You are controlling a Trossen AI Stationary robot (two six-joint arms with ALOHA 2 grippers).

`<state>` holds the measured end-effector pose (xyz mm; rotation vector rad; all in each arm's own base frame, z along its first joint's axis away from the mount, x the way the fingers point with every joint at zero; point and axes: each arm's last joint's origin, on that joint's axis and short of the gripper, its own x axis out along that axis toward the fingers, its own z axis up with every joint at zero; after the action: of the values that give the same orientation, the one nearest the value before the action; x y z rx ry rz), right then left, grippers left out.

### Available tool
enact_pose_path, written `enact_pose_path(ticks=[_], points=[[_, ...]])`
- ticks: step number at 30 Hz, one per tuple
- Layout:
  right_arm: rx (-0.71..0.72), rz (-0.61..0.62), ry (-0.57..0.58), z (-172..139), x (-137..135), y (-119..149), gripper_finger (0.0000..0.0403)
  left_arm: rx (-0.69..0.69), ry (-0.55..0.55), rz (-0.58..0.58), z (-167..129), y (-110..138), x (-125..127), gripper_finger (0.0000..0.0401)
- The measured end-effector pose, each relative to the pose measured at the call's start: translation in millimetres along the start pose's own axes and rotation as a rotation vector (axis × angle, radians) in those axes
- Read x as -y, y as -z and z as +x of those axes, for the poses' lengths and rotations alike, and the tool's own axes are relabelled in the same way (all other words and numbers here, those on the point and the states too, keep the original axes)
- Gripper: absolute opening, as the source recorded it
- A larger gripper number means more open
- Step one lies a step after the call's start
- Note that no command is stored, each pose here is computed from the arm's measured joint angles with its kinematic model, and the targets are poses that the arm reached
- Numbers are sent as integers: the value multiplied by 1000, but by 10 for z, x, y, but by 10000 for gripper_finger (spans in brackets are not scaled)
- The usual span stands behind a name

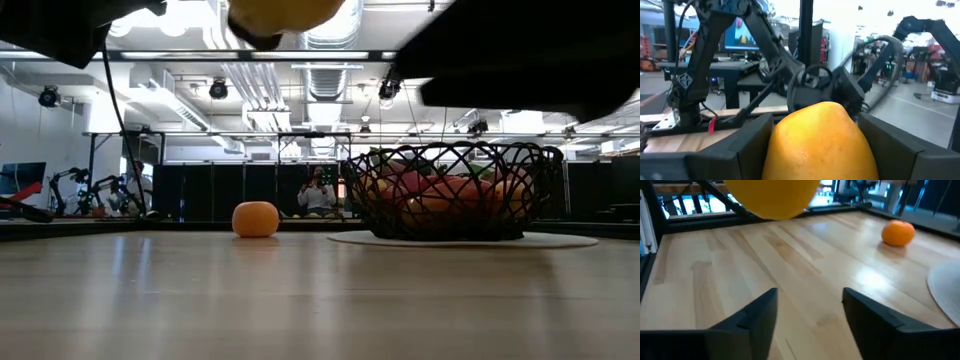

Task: Build produce basket
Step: Put the lemon into the black basket

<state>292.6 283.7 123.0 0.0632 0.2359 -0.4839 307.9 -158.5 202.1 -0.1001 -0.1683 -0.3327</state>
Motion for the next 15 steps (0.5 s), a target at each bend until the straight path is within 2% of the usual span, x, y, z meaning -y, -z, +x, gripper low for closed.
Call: enact_pose_path(ticks=[3,8,12,15], points=[[28,-48,-5,126,-65,-31,250,22,2,-3,103,21,22,258],[64,-105,-35,168,-147,-196,317,31,1,-7,180,21,42,258],[101,-98,-28,182,-214,-356,347,38,3,-7,198,7,52,258],[112,-75,-27,240,-249,-475,353,39,4,0,198,5,55,258]])
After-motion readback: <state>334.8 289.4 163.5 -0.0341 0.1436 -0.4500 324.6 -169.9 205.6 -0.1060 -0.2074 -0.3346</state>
